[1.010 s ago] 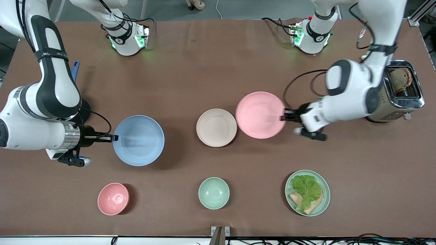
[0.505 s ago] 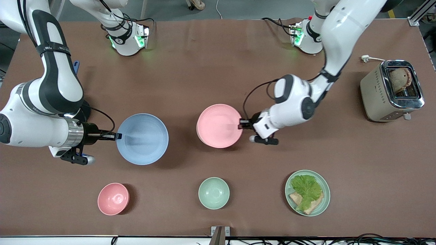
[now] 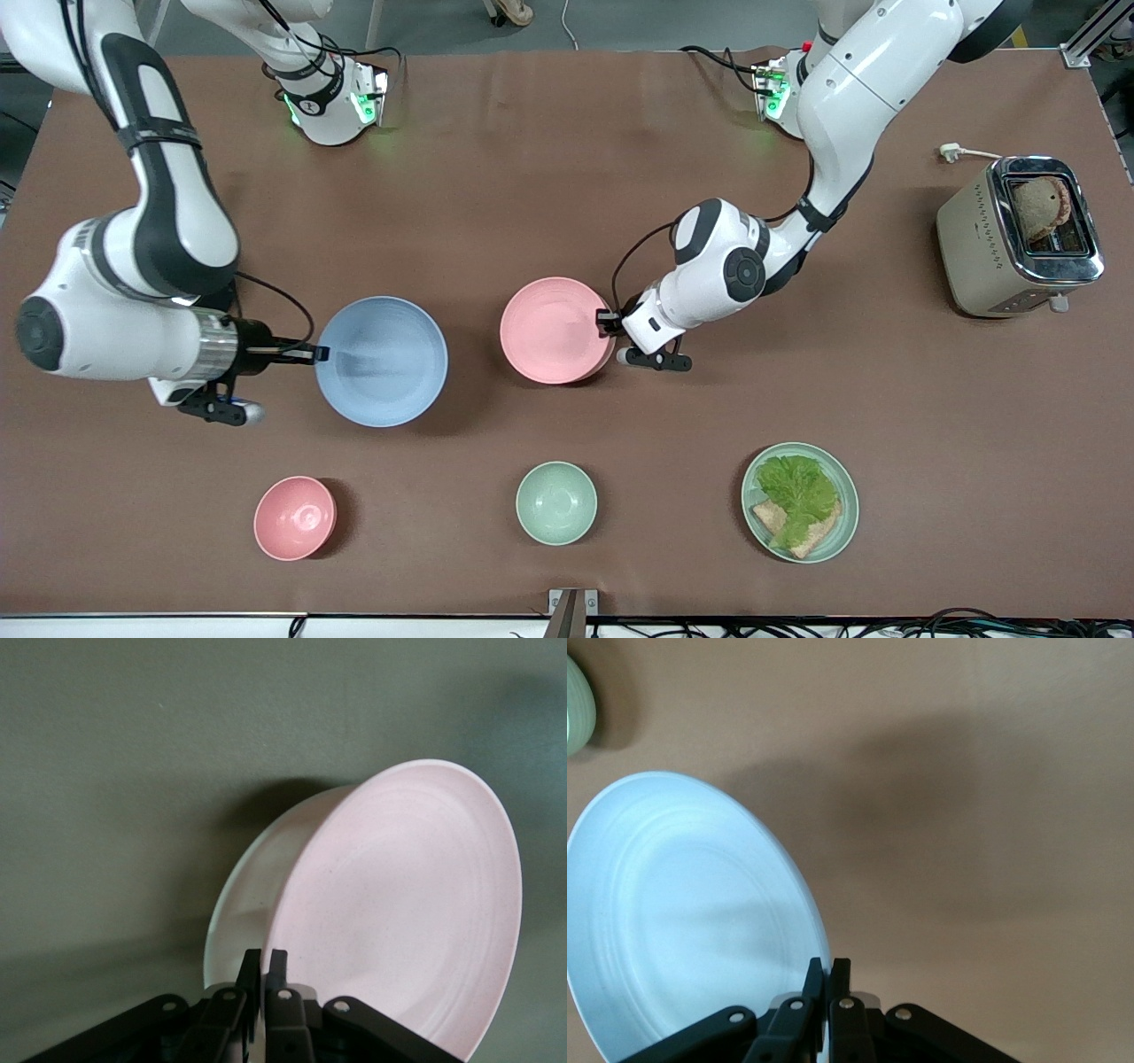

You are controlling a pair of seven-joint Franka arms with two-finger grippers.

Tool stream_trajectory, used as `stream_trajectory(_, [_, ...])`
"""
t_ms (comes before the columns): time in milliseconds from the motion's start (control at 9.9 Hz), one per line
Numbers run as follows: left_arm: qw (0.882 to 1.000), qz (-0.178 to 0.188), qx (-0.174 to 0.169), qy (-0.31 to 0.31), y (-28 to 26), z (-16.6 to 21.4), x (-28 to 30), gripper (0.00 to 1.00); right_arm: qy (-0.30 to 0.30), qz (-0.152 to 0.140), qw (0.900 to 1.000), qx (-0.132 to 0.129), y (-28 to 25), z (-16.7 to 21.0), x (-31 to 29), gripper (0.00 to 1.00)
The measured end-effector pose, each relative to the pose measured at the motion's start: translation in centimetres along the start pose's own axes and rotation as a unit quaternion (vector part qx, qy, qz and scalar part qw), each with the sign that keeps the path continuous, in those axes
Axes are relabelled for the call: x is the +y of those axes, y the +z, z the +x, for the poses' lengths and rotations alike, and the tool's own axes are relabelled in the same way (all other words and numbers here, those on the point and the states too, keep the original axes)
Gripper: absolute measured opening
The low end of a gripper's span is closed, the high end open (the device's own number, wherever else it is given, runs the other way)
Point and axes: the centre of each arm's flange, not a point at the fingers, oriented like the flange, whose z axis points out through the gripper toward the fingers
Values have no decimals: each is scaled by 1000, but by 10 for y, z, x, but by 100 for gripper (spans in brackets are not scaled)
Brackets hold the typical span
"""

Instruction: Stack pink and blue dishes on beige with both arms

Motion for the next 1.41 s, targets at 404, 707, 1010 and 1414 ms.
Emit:
stream_trajectory(404, [1000,14,-8,19,8,-7,-1,16,1,-3,1000,-13,20,-19,-20,4])
stream_trajectory(707, [1000,17,-13,19,5,-5,-3,46,-4,-1,1000,-18,44,-37,-44,4])
stream_trajectory(1010, [997,50,-51,26,-55,5,3,91,1,18,1000,17,94,-73,-95,4])
stream_trajectory(1414, [993,120,-5,1,-260,27,-33,100,2,44,997,69,148,-119,-147,4])
